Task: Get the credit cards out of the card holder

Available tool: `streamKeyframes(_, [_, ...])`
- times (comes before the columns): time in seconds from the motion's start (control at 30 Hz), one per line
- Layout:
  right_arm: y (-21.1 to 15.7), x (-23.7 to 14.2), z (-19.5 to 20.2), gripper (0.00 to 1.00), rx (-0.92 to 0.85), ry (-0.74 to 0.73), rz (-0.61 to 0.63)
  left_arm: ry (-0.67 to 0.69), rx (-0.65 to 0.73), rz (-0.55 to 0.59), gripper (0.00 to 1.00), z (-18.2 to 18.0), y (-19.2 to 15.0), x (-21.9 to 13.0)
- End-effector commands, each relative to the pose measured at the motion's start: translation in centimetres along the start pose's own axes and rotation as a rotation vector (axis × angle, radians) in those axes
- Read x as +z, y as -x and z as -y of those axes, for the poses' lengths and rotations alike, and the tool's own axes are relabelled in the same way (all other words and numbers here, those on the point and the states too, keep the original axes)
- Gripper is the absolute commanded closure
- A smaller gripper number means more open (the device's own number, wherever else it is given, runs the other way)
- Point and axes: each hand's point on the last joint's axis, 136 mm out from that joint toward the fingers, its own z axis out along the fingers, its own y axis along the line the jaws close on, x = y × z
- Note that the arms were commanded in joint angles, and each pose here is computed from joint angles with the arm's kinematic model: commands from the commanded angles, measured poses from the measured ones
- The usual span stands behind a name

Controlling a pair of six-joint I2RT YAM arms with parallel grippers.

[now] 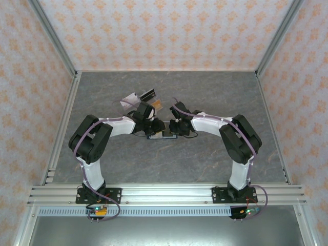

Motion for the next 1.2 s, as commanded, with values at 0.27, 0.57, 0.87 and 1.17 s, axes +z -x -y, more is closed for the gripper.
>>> streamKeyframes(0.27, [-1.5,1.5,1.8,0.85,0.000,-0.063,-0.059,-0.123,0.044,0.015,0.86,2.8,0.2,-1.6])
streamKeyframes(0.57, [-1.5,1.6,2.6,0.86,0.014,-0.091,-0.062,-0.128,0.033,0.021,0.91,2.1,0.0,-2.1])
streamKeyframes(0.87, [-1.5,1.7,3.2,0.86,0.030,-0.104,-0.064,-0.089,0.029,0.023,0.94,0.6,-0.1,-2.8])
streamKeyframes(1.17, [-1.3,1.6,3.2,0.86,0.046,-0.092,-0.063,-0.023,0.048,0.019,0.96,-0.7,-0.3,-3.4])
